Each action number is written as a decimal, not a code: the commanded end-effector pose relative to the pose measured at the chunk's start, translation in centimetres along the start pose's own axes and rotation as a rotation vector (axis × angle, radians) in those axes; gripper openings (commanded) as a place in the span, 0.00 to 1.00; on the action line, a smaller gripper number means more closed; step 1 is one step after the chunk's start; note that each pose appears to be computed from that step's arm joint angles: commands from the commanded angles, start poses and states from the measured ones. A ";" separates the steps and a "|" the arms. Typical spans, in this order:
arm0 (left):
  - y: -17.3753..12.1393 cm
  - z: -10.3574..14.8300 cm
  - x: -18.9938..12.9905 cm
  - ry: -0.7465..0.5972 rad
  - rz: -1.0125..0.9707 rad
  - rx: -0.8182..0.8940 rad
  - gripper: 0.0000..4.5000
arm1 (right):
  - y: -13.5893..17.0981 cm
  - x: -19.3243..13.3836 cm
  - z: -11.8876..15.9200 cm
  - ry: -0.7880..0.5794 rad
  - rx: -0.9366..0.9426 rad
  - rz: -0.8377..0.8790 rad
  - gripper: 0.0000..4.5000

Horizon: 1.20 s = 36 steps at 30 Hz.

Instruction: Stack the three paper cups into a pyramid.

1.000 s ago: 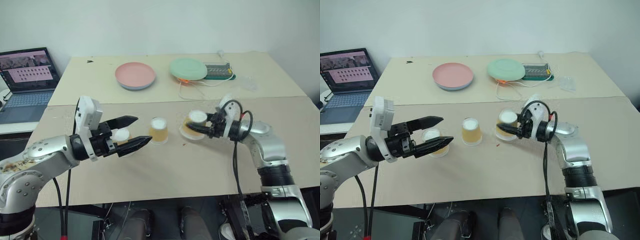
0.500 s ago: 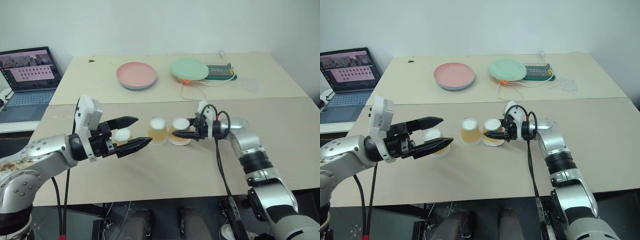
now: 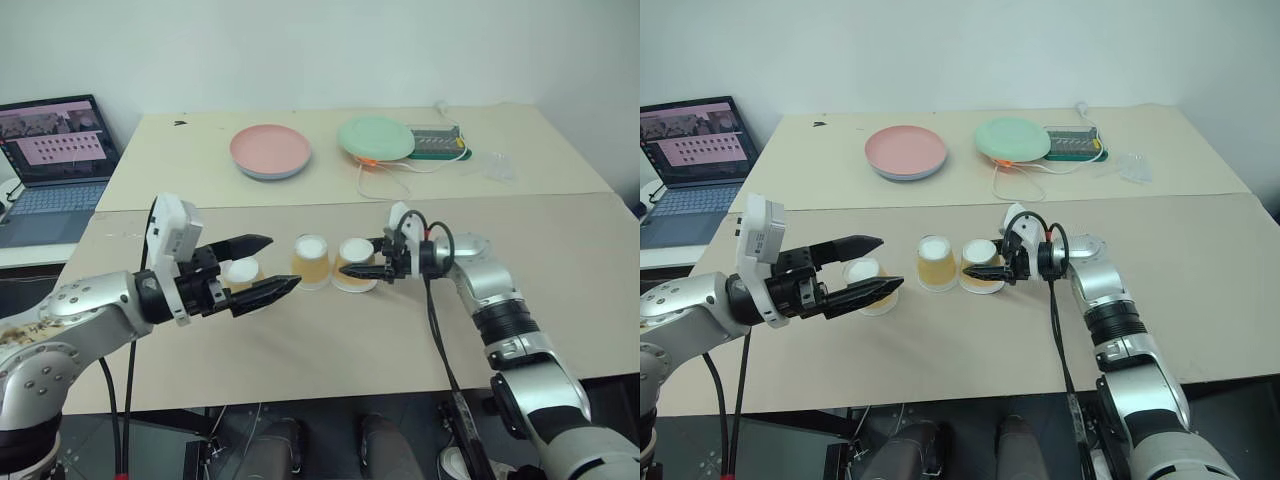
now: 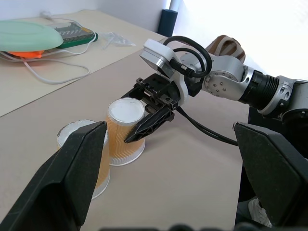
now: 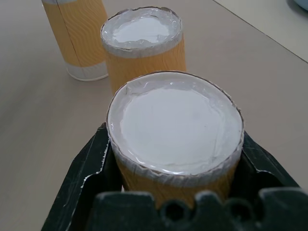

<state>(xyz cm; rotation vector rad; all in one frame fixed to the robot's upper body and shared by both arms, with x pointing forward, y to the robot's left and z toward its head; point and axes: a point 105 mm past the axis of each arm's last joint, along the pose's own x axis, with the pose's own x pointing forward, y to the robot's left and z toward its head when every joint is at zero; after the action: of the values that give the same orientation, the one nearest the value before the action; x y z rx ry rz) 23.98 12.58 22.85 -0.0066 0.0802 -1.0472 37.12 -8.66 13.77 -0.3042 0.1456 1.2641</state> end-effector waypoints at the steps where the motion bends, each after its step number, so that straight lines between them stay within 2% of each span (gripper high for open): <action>1: -0.5 1.2 -0.3 -0.034 -0.007 0.061 1.00 | -0.4 0.0 1.4 -0.019 -0.047 -0.006 0.91; 2: -0.5 1.2 -0.3 -0.033 -0.007 0.061 1.00 | -0.5 0.0 1.5 -0.024 -0.052 -0.015 0.98; 12: -0.4 1.2 -0.2 -0.035 -0.014 0.063 1.00 | -0.2 -2.3 4.4 -0.103 -0.119 -0.025 0.98; 19: 0.0 0.8 0.1 -0.037 0.017 0.075 1.00 | 0.6 -5.0 8.6 -0.151 -0.229 -0.043 0.98; 22: 1.1 1.2 0.1 -0.095 0.134 0.107 1.00 | 2.3 -5.8 10.0 -0.140 -0.276 -0.012 0.98; 24: 2.8 1.6 -0.3 -0.151 0.307 0.129 1.00 | 3.9 -6.0 10.1 -0.098 -0.313 0.032 0.98; 28: 2.4 -0.8 -1.1 -0.132 0.481 0.142 1.00 | 6.3 -6.2 9.4 -0.011 -0.355 0.078 0.98; 32: 1.2 -3.7 -2.1 -0.042 0.490 0.116 1.00 | 7.1 -6.2 8.9 0.020 -0.341 0.070 0.98; 36: 1.7 -5.5 -3.1 0.010 0.514 0.100 1.00 | 6.8 -6.2 8.4 0.037 -0.314 0.036 0.98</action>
<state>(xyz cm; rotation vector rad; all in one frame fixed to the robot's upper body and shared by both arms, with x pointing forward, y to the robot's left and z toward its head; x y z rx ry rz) 23.52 16.02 16.52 0.0693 0.0927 -0.5392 28.46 -9.91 21.79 -0.5767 0.0052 1.3384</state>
